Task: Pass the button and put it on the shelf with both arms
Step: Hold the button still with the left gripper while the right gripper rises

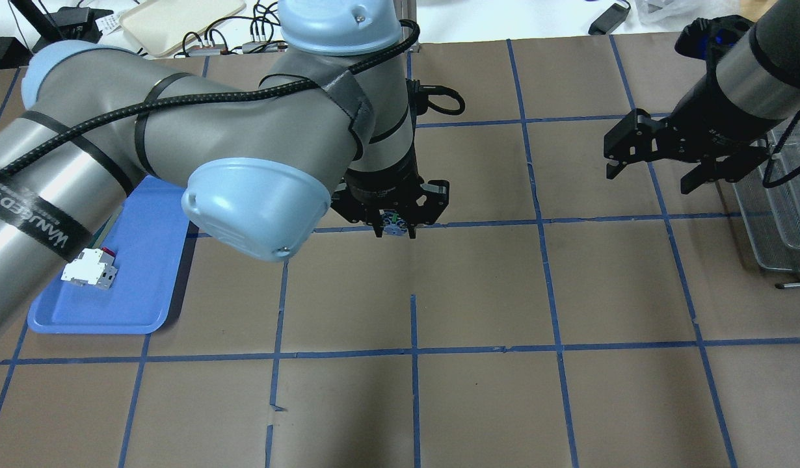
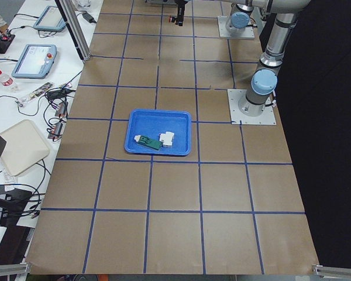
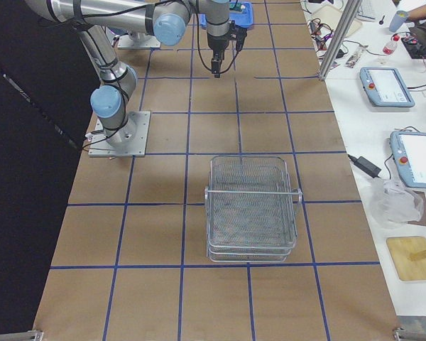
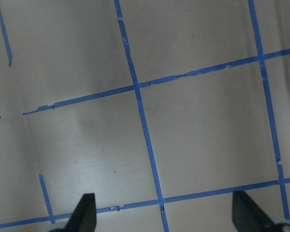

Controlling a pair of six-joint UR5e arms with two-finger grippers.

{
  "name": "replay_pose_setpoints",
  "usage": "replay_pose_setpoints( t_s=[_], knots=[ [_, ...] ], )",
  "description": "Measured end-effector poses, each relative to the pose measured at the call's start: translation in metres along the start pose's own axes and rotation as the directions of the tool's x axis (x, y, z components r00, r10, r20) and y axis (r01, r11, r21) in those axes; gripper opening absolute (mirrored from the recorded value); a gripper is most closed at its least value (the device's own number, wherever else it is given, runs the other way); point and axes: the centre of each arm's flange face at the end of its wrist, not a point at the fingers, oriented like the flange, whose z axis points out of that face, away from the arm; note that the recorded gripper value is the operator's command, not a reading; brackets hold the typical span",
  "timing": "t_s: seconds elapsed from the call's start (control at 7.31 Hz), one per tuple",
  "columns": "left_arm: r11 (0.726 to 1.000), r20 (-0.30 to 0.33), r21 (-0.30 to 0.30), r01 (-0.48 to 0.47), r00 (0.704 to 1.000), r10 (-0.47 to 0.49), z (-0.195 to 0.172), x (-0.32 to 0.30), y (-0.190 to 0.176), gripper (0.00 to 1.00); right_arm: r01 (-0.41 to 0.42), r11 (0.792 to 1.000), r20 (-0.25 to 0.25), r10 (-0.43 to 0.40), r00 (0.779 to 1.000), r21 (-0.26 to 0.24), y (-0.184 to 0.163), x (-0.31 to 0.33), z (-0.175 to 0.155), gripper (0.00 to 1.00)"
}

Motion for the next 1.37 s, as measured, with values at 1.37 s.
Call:
replay_pose_setpoints(
  t_s=[1.37],
  knots=[
    [1.0,0.001,0.002,0.001,1.0,-0.001,-0.001,-0.001,-0.002,0.01,0.715,0.66,0.085,-0.746,0.661,0.229,-0.01,-0.023,-0.013,1.0]
  ],
)
